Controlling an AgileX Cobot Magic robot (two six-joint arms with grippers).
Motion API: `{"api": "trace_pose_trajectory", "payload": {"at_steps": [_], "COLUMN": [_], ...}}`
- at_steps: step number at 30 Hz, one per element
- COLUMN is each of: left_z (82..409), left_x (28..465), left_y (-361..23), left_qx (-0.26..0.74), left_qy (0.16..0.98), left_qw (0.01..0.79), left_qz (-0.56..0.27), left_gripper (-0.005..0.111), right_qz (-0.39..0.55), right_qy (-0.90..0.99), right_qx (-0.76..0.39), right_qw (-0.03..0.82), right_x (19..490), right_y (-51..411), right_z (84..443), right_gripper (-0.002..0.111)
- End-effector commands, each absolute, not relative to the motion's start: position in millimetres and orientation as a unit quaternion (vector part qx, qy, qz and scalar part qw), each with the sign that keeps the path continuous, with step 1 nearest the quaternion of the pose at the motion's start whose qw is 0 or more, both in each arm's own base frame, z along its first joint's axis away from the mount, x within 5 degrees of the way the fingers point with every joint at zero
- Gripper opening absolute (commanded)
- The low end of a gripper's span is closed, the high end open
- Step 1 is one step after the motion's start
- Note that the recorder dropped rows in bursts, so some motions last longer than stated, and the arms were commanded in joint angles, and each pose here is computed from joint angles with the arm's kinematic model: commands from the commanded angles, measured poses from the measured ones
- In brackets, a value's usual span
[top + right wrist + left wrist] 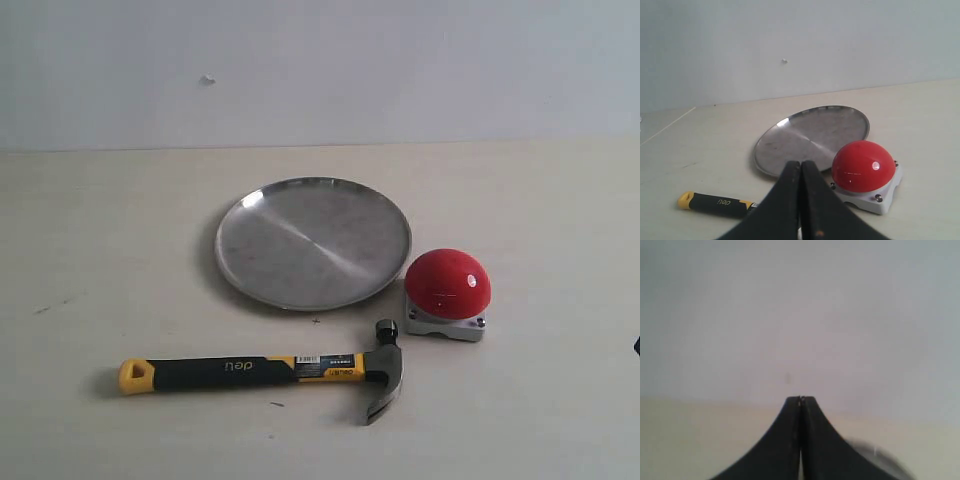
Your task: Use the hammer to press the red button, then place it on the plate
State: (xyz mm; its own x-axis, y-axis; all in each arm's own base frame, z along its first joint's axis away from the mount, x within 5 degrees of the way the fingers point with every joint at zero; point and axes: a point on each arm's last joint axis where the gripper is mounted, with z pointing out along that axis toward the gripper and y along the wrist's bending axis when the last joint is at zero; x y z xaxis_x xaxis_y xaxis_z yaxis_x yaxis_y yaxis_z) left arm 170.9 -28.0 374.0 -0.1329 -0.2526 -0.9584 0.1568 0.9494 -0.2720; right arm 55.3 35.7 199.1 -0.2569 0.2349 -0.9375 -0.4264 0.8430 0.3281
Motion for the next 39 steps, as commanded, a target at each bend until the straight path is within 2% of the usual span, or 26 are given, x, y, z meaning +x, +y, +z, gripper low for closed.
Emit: {"api": "trace_pose_trajectory", "payload": {"at_steps": [1,3,5,7,10,14,16,20,23,28,39], "left_z": [321.9,300.1,284.8,269.8,250.2,226.8,215.3,196.4,182.4,157.6,124.3], "left_x": [231.0,248.3,255.4,256.7,251.5,248.8,251.7,259.0,263.7,272.4,278.4], "left_y": [-52.2,-67.2,-91.0,-123.5,-168.8,-217.5,-238.8,-274.3,-294.0,-311.6,-317.6], "left_qx": [0.083,0.173,0.247,0.337,0.463,0.557,0.585,0.625,0.643,0.66,0.677], "left_qy": [0.917,0.939,0.934,0.91,0.863,0.82,0.803,0.774,0.761,0.748,0.734], "left_qw": [0.365,0.264,0.202,0.167,0.136,0.099,0.088,0.08,0.074,0.059,0.05], "left_qz": [-0.139,-0.139,-0.162,-0.173,-0.149,-0.088,-0.076,-0.055,-0.044,-0.04,-0.035], "left_gripper": [0.0,0.0,0.0,0.0,0.0,0.003,0.01,0.04,0.054,0.054,0.054], "right_qz": [0.273,0.273,0.273,0.273,0.273,0.273,0.273,0.273,0.273,0.273,0.273], "right_qy": [0.747,0.747,0.747,0.747,0.747,0.747,0.747,0.747,0.747,0.747,0.747], "right_qx": [-0.064,-0.064,-0.064,-0.064,-0.064,-0.064,-0.064,-0.064,-0.064,-0.064,-0.064], "right_qw": [0.603,0.603,0.603,0.603,0.603,0.603,0.603,0.603,0.603,0.603,0.603], "right_x": [55.6,55.6,55.6,55.6,55.6,55.6,55.6,55.6,55.6,55.6,55.6], "right_y": [36.0,36.0,36.0,36.0,36.0,36.0,36.0,36.0,36.0,36.0,36.0], "right_z": [197.5,197.5,197.5,197.5,197.5,197.5,197.5,197.5,197.5,197.5,197.5], "right_gripper": [0.0,0.0,0.0,0.0,0.0,0.0,0.0,0.0,0.0,0.0,0.0]}}
